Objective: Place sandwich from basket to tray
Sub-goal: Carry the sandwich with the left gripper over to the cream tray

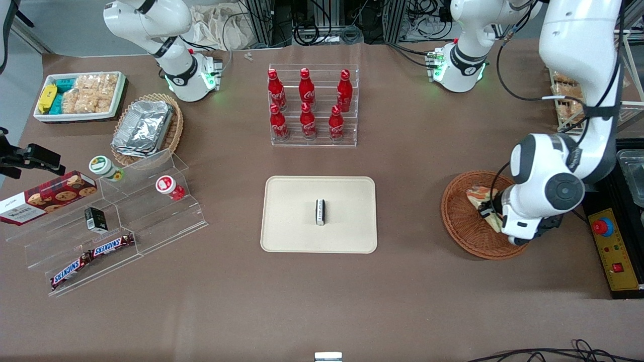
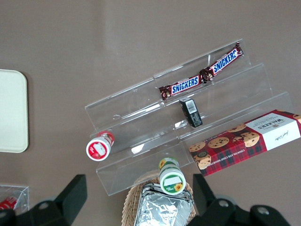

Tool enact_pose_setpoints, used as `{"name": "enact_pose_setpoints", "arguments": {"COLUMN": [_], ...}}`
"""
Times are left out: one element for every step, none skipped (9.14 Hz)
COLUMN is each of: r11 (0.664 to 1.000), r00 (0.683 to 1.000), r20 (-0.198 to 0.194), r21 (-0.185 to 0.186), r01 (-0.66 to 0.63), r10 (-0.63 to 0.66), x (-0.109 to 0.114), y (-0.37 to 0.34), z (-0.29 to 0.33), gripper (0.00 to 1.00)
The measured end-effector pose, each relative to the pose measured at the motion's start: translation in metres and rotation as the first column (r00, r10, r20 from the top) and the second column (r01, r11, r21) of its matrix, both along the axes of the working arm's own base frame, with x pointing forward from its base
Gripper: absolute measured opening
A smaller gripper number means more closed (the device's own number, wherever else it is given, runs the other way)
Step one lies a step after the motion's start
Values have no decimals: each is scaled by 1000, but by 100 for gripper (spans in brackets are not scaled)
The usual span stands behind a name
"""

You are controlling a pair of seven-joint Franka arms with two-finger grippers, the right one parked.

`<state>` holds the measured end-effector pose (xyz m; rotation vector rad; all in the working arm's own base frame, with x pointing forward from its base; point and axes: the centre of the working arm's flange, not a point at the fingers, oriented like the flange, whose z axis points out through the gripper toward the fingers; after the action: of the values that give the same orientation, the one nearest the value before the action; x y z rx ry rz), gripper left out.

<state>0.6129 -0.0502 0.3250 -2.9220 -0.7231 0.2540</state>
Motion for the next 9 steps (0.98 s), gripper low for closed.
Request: {"name": "enact_pose_setpoints", "arguments": {"r11": [1000,1000,999,998,996,989,976,957,934], "r00": [1000,1000,999,996,991,984,974,959,938], "r20": [-2,2,23,68,102,111,99,81,59], "r21": [1,-1,-7,-18,-30,-45,-65,-82,-96], "r01": [8,20,34,53,88,143,210,277,345], "r10": [-8,-20,-34,-52,-84,-138,-203,-271,-341], "x": [5,10,14,17,18,16,11,4,-6], "y": [-8,-20,-31,-43,-58,-81,-113,-155,-202], "z": [46,97,142,180,202,206,198,183,161], "gripper": [28,27,26,19,16,16,16,16,16]}}
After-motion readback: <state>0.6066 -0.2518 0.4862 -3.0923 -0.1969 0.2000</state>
